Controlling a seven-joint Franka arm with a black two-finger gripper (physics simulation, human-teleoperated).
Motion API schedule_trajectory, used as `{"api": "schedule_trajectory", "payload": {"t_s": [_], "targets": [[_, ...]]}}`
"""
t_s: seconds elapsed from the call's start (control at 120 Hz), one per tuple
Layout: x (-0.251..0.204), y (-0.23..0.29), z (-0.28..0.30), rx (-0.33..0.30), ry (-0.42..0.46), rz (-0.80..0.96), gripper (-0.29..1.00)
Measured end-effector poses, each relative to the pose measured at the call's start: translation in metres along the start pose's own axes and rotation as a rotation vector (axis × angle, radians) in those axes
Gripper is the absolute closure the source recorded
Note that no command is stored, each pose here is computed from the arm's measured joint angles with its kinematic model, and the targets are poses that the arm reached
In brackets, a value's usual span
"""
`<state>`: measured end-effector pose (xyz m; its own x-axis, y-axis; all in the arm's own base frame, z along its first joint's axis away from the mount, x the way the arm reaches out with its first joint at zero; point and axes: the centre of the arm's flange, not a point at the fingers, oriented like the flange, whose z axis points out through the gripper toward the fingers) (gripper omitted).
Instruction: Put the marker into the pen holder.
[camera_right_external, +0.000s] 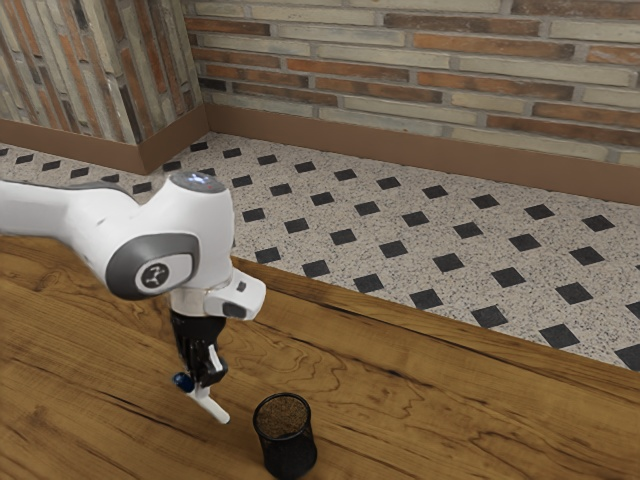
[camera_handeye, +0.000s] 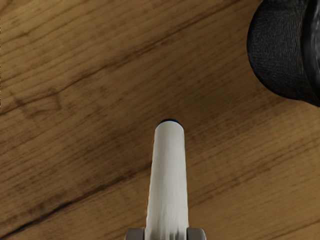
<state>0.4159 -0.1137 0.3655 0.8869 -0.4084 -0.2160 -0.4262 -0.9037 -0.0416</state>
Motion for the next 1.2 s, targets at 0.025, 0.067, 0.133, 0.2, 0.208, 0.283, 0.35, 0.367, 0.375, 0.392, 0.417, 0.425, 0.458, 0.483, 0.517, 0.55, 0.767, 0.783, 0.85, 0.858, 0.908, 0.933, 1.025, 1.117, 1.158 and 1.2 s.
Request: {"api": "schedule_trajectory", "payload": {"t_s": [0.025, 0.067, 0.133, 0.2, 0.208, 0.283, 0.35, 0.367, 0.375, 0.392, 0.417, 0.425, 0.458, 0.483, 0.517, 0.55, 0.767, 0.783, 0.85, 0.858, 0.908, 0.933, 1.025, 1.117, 1.158, 1.2], "targets": [[0.001, -0.001, -0.004, 0.001, 0.008, -0.008, 0.72], [0.004, -0.004, -0.014, 0.003, 0.025, -0.025, 0.72], [0.006, -0.008, -0.030, 0.008, 0.049, -0.046, 0.72], [0.001, -0.006, -0.047, 0.015, 0.071, -0.056, 0.72], [0.001, -0.005, -0.049, 0.016, 0.073, -0.055, 0.72], [-0.001, 0.014, -0.079, 0.041, 0.108, -0.033, 0.72], [-0.002, 0.037, -0.101, 0.066, 0.125, -0.007, 0.71], [-0.002, 0.043, -0.105, 0.071, 0.126, -0.001, 0.71], [-0.002, 0.046, -0.106, 0.074, 0.125, 0.002, 0.71], [-0.002, 0.051, -0.109, 0.079, 0.124, 0.007, 0.71], [-0.003, 0.059, -0.111, 0.086, 0.120, 0.015, 0.71], [-0.003, 0.062, -0.112, 0.089, 0.119, 0.018, 0.71], [-0.002, 0.072, -0.115, 0.097, 0.116, 0.028, 0.71], [-0.001, 0.078, -0.115, 0.101, 0.110, 0.033, 0.71], [0.001, 0.086, -0.115, 0.105, 0.100, 0.039, 0.71], [0.005, 0.090, -0.113, 0.106, 0.088, 0.040, 0.70], [0.024, 0.111, -0.100, 0.103, 0.031, 0.034, 0.69], [0.024, 0.112, -0.099, 0.103, 0.030, 0.032, 0.69], [0.025, 0.115, -0.098, 0.103, 0.023, 0.025, 0.69], [0.026, 0.115, -0.098, 0.103, 0.022, 0.025, 0.69], [0.032, 0.120, -0.098, 0.102, 0.020, 0.026, 0.69], [0.035, 0.124, -0.100, 0.102, 0.022, 0.030, 0.69], [0.046, 0.134, -0.094, 0.101, 0.006, 0.036, 0.69], [0.060, 0.134, -0.084, 0.095, -0.018, 0.028, 0.68], [0.066, 0.134, -0.078, 0.092, -0.030, 0.022, 0.68], [0.072, 0.133, -0.073, 0.089, -0.041, 0.017, 0.67]]}}
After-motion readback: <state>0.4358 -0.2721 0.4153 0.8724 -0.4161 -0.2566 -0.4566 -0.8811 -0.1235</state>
